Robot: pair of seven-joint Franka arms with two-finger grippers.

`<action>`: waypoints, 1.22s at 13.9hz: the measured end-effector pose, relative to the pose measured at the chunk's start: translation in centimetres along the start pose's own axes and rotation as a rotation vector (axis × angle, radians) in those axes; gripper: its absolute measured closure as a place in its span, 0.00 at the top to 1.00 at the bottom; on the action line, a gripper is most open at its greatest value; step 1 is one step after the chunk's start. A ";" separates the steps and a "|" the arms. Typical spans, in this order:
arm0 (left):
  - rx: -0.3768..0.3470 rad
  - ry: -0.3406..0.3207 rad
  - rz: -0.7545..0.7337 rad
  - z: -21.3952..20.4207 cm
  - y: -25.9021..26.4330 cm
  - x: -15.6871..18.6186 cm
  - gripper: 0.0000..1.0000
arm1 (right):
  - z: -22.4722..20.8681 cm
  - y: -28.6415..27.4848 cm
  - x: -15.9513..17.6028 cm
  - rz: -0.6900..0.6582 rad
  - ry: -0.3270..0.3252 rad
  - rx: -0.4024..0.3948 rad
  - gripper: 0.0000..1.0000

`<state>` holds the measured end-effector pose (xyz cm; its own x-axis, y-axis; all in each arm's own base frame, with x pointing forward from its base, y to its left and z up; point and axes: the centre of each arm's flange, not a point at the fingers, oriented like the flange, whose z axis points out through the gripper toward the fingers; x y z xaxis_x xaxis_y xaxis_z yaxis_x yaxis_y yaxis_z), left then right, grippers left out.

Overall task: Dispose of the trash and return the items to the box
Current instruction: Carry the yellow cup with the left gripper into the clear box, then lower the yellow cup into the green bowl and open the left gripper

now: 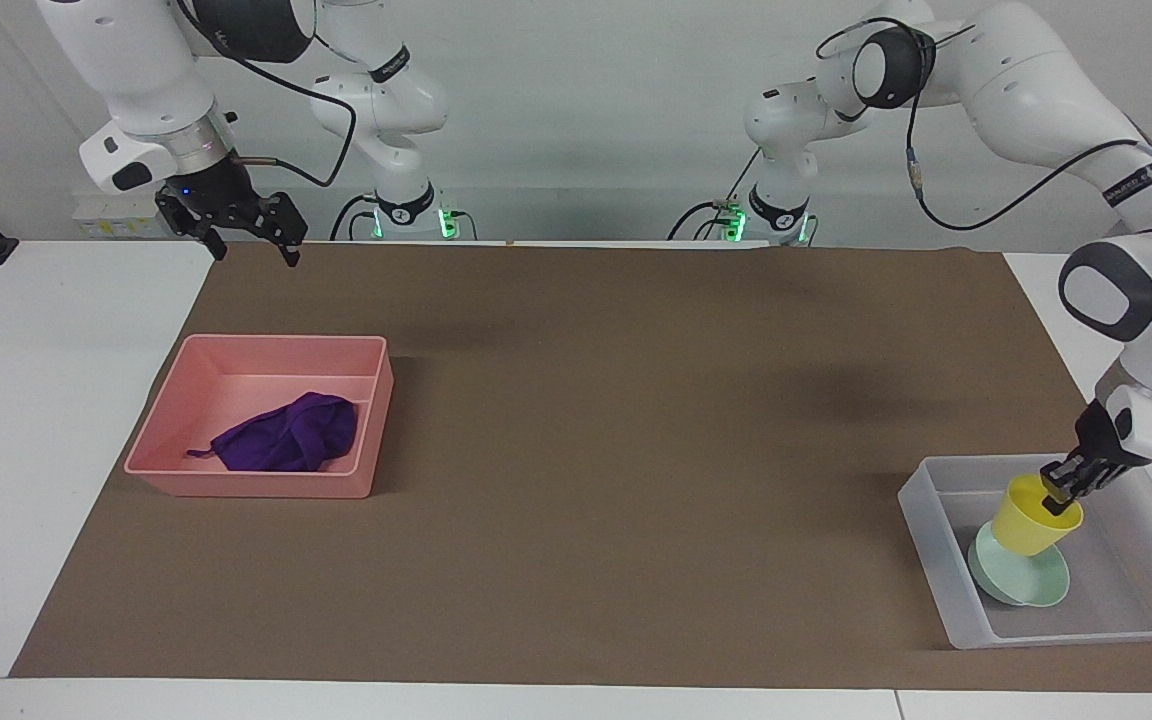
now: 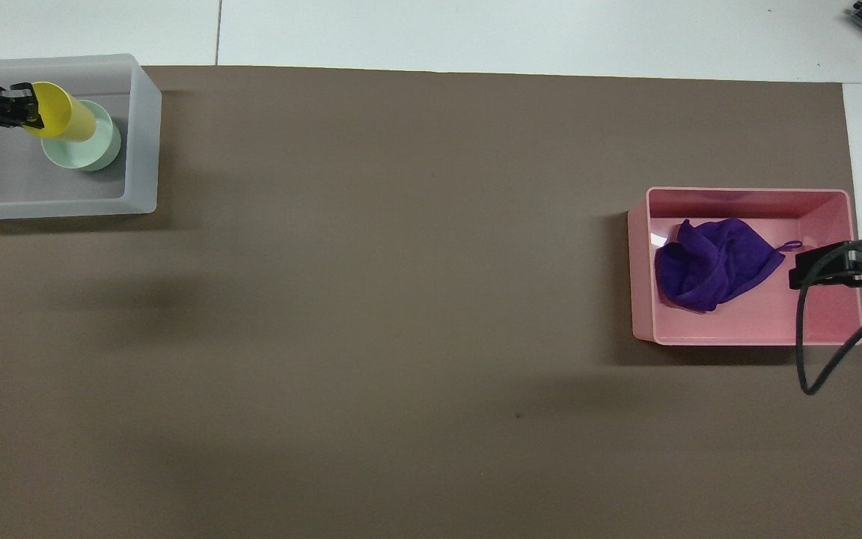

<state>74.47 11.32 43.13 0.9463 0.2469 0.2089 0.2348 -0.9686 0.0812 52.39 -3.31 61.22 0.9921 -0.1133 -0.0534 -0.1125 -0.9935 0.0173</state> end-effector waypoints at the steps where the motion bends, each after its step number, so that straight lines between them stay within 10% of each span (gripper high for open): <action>1: -0.003 -0.003 -0.004 1.0 -0.7 0.4 0.03 | 0.0 0.0 0.0 0.000 0.000 0.000 1.00; 17: -0.017 0.015 -0.035 6.0 -3.0 0.8 0.03 | 0.0 0.0 0.0 0.000 0.000 0.000 1.00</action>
<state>75.85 14.30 37.23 0.9340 0.2811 0.2205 0.2638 -0.9588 0.1051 52.39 -3.31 61.21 0.9921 -0.1133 -0.0534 -0.1125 -0.9935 0.0173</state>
